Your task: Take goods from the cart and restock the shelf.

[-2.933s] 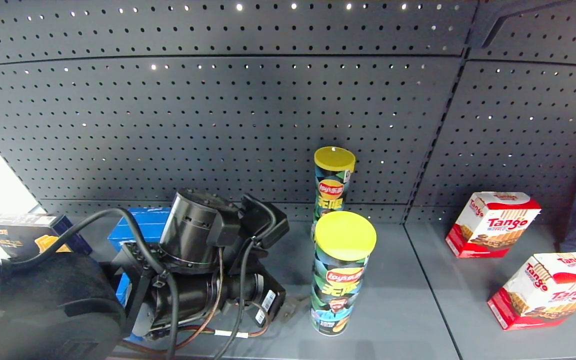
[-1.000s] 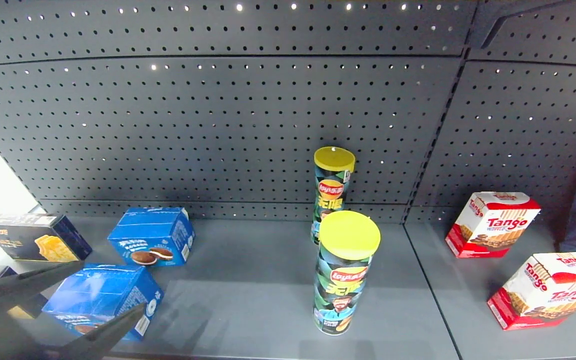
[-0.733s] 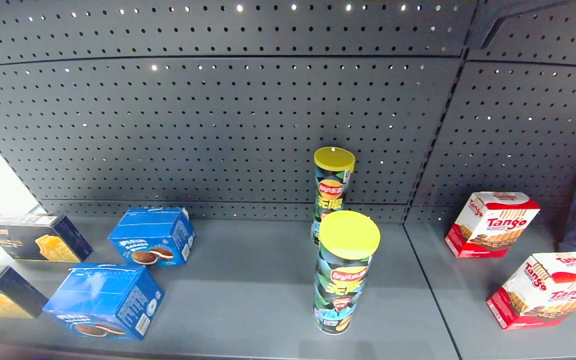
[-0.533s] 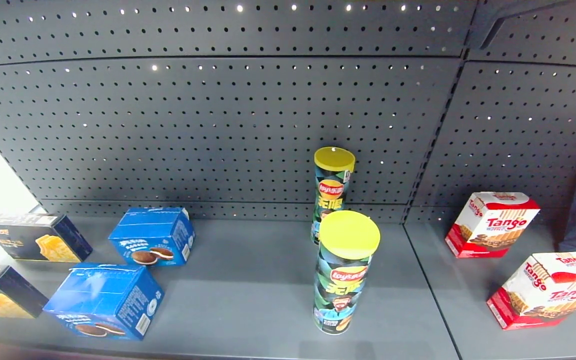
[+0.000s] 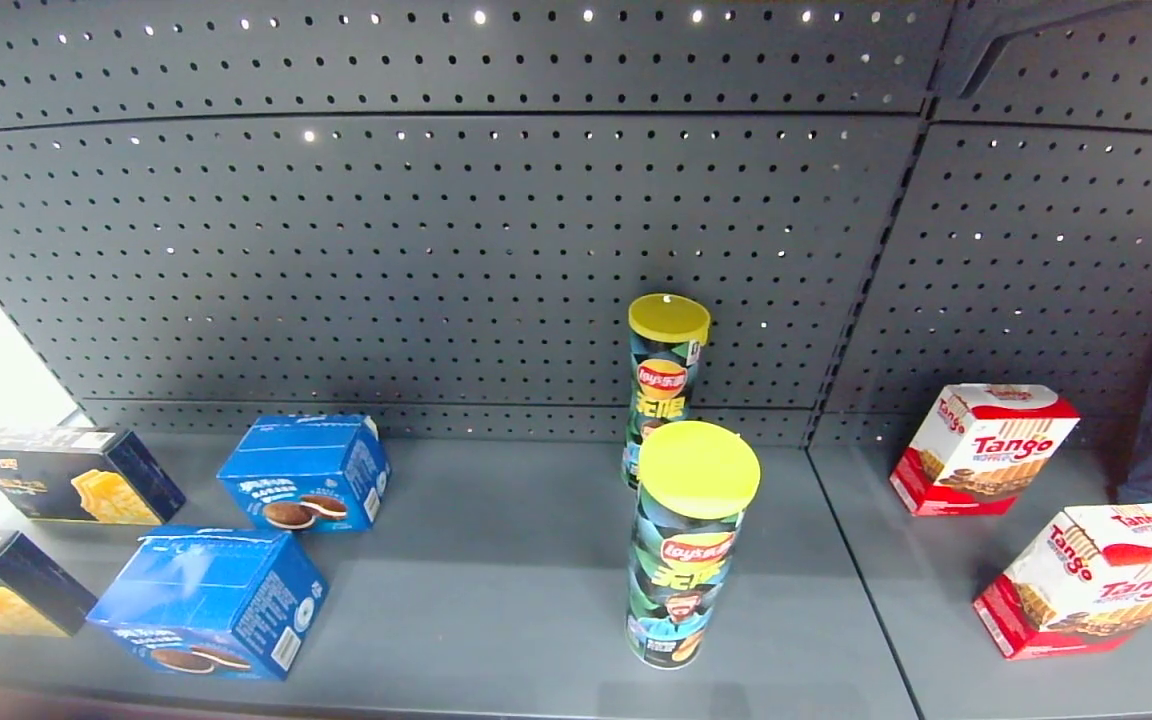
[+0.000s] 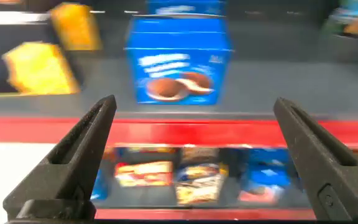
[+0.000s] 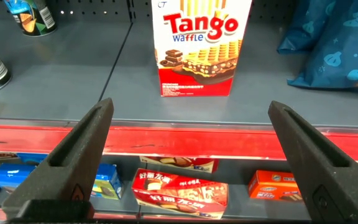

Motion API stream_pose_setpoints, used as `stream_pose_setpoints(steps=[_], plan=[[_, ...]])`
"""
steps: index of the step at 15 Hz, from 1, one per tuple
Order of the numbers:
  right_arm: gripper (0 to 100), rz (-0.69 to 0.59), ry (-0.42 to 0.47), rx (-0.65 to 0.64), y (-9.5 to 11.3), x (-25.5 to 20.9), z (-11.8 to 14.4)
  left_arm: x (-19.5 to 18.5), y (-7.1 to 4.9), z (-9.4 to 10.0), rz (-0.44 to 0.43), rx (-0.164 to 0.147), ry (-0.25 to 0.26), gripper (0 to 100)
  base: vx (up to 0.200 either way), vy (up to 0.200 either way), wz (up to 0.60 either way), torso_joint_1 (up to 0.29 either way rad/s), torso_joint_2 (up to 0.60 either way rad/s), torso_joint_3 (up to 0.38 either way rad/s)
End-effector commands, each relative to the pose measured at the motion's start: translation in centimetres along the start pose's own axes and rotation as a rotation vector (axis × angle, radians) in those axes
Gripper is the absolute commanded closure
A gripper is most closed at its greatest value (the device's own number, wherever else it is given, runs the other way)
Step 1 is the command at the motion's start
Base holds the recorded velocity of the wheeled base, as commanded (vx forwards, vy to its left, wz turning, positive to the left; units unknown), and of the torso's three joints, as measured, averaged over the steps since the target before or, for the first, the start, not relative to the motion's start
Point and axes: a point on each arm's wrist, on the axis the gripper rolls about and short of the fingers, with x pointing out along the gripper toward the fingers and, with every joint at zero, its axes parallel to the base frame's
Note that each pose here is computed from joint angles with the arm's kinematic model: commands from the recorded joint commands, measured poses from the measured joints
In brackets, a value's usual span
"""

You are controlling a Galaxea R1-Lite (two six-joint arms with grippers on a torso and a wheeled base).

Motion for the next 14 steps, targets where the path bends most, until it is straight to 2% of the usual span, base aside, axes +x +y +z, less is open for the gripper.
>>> stream_pose_setpoints(steps=[1, 3, 4, 9, 14], plan=[[0, 0.0, 0.001, 0.0, 0.0, 0.01, 0.0, -0.32, 0.01, -0.21, 0.01, 0.003, -0.033, 0, 0.0, 0.0, 0.0, 0.0, 0.0, 0.0], [0, 0.0, 0.001, 0.0, 0.0, 0.01, 0.0, -0.45, -0.11, -0.26, -0.048, 0.025, -0.048, 0, 0.0, 0.0, 0.0, 0.0, 0.0, 0.0], [0, 0.0, 0.001, 0.0, 0.0, 0.01, 0.0, -0.44, -0.17, -0.33, -0.075, 0.051, -0.044, 0, 0.0, 0.0, 0.0, 0.0, 0.0, 0.0], [0, 0.0, 0.001, 0.0, 0.0, 0.01, 0.0, -0.43, -0.17, -0.36, -0.074, 0.046, -0.044, 0, 0.0, 0.0, 0.0, 0.0, 0.0, 0.0], [0, 0.0, 0.001, 0.0, 0.0, 0.01, 0.0, -0.41, -0.18, -0.4, -0.078, 0.058, -0.043, 0, 0.0, 0.0, 0.0, 0.0, 0.0, 0.0]])
